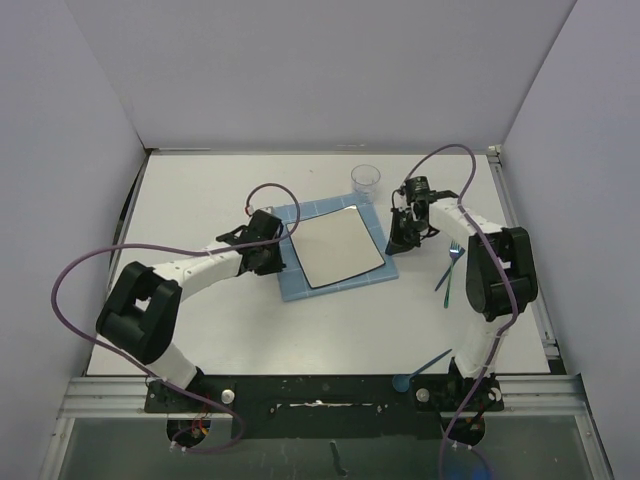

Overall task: Set the dinner table for one person
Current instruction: Adjust the plate on the napkin.

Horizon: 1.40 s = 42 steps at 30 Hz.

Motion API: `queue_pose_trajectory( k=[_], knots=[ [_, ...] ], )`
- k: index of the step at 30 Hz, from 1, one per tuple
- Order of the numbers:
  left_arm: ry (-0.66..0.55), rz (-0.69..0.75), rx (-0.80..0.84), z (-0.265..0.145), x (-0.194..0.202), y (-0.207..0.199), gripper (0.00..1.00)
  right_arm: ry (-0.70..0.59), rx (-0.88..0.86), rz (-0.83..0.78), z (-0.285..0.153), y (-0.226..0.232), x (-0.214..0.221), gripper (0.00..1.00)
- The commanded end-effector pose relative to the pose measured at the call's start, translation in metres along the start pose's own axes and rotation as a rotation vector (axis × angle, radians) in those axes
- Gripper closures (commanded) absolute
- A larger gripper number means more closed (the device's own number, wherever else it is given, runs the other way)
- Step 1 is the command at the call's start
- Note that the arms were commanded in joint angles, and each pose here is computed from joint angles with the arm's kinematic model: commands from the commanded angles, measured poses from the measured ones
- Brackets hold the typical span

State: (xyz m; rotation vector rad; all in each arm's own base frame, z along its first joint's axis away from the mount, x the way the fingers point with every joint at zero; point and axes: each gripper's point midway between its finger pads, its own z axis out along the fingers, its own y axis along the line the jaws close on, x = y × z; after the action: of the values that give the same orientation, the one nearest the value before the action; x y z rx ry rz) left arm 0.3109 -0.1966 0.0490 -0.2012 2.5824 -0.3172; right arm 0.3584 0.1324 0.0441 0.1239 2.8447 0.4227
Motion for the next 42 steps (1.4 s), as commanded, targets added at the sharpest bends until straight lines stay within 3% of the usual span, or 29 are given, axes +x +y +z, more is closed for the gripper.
queue_pose_trajectory(
  k=[1,19,30,42],
  knots=[
    [0.02,-0.031,0.043,0.014,0.006,-0.012,1.0,-0.037,-0.007,-0.006,-0.013,-0.007,-0.008,1.0],
    [0.12,-0.061,0.013,0.04,0.04,-0.008,1.0,0.009,-0.035,0.001,0.006,0.004,0.007,1.0],
    [0.115,-0.055,0.018,0.042,0.037,-0.01,1.0,0.056,-0.041,-0.064,0.024,0.042,0.024,1.0],
    [0.122,-0.052,0.013,0.042,0.039,-0.008,1.0,0.053,-0.026,-0.071,0.024,0.043,0.021,1.0]
  ],
)
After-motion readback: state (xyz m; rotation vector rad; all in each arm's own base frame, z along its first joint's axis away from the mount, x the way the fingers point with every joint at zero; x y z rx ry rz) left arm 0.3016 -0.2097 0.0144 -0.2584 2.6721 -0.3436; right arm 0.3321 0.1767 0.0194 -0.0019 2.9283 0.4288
